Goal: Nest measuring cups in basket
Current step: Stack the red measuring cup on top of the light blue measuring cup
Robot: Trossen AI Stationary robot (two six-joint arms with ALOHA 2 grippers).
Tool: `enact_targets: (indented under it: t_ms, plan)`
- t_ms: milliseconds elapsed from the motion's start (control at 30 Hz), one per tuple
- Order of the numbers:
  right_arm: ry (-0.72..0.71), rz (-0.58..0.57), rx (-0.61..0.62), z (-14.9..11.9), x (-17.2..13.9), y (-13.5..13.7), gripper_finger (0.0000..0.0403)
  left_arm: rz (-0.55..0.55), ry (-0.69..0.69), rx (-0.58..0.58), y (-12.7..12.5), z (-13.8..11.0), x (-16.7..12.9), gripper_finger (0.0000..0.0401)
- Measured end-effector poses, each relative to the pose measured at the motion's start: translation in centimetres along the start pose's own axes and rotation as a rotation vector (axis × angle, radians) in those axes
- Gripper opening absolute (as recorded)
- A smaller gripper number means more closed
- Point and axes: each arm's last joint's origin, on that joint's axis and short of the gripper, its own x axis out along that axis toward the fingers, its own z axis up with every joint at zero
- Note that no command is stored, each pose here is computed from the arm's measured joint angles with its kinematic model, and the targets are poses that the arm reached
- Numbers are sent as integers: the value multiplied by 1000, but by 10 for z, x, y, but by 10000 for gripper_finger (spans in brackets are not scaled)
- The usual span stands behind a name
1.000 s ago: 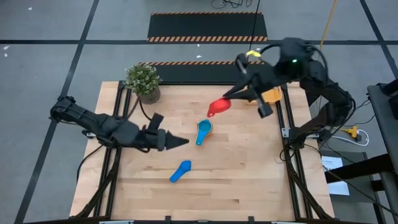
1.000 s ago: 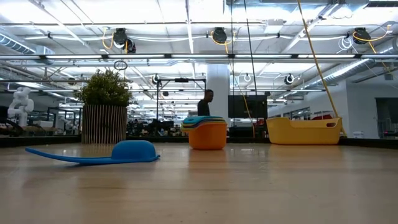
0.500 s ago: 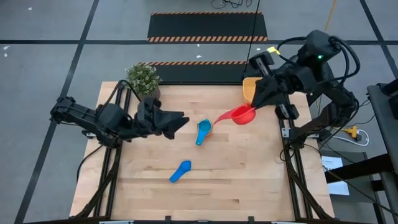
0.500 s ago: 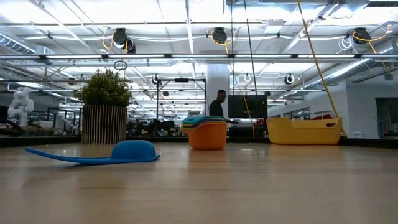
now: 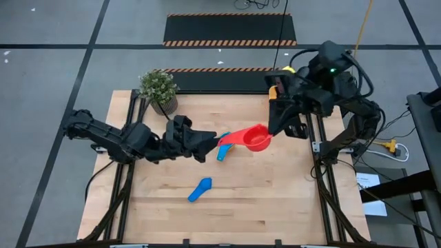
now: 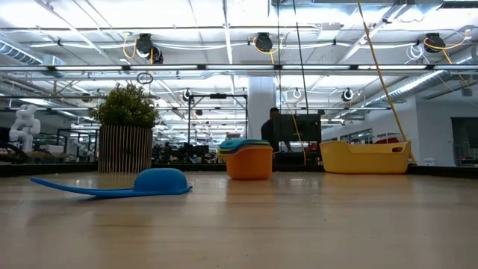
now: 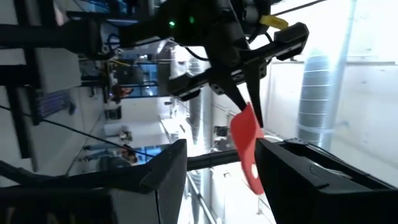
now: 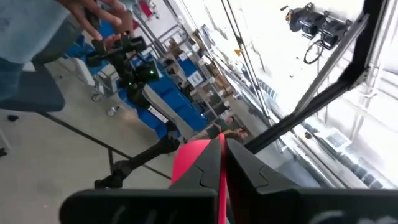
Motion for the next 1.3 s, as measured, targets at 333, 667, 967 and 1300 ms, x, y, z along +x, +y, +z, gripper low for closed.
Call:
enact_targets:
  t_ms: [333, 667, 967, 1300]
  plan:
    - [-23, 41, 7, -5, 1, 1, 0, -56, 25, -13, -2, -1, 2, 191]
    - [-9, 46, -14, -15, 4, 1, 0, -67, 82, -109, -3, -4, 1, 191]
    - [-2, 51, -20, -27, 6, 1, 0, -66, 87, -142, -3, -4, 1, 191]
    - [16, 45, -26, -31, -1, -2, 0, -65, 95, -167, -4, -6, 0, 191]
